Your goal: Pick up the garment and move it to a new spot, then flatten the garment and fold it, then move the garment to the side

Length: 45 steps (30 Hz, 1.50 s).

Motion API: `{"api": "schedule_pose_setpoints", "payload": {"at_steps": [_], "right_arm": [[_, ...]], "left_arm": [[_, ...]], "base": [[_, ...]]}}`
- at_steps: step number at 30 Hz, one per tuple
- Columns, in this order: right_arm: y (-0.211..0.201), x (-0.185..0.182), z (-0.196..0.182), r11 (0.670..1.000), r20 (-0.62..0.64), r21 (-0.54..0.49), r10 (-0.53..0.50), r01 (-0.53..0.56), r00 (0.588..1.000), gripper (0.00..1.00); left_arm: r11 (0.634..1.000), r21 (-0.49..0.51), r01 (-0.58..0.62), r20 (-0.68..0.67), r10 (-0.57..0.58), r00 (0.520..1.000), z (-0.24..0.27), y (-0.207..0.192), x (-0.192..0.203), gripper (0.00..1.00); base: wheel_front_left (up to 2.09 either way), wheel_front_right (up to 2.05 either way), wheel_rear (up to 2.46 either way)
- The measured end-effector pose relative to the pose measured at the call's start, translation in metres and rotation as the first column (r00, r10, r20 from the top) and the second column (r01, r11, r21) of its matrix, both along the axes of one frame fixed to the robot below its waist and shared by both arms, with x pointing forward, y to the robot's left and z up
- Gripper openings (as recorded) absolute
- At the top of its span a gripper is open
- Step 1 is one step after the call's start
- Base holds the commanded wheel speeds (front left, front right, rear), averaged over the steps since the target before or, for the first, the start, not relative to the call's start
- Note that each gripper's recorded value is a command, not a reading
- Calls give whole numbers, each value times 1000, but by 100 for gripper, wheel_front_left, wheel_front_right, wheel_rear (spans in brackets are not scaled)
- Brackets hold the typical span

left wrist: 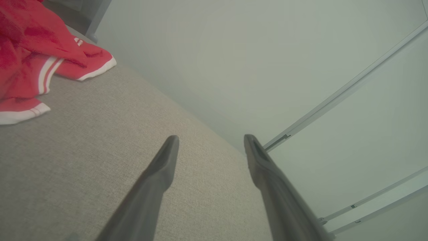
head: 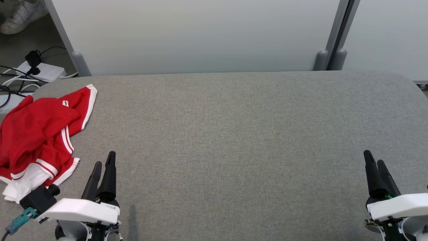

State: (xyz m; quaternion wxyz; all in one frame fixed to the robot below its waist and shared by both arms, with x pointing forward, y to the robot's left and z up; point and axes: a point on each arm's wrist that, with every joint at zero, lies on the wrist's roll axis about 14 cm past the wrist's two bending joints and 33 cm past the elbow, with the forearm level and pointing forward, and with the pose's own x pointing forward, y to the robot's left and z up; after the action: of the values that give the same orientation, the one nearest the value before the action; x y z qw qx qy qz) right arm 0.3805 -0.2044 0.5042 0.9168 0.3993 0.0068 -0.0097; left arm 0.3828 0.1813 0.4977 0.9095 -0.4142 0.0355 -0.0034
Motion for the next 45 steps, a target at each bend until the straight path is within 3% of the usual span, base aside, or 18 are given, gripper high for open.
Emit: {"api": "schedule_pose_setpoints", "payload": {"at_steps": [17, 27, 45], "right_arm": [[4, -5, -1, 967, 6, -254, 18, -16, 1000, 100], [11, -9, -13, 928, -25, -370, 43, -49, 999, 100], [16, -12, -25, 838, -44, -540, 64, -78, 997, 100]], "left_arm": [[969, 249, 4, -5, -2, 1000, -3, 1, 0, 100], [928, 372, 6, -4, -5, 1000, -6, -2, -2, 100], [823, 567, 20, -18, -12, 1000, -18, 2, -7, 100]], "base": [[0, 0, 0], [0, 0, 0], [0, 0, 0]]}}
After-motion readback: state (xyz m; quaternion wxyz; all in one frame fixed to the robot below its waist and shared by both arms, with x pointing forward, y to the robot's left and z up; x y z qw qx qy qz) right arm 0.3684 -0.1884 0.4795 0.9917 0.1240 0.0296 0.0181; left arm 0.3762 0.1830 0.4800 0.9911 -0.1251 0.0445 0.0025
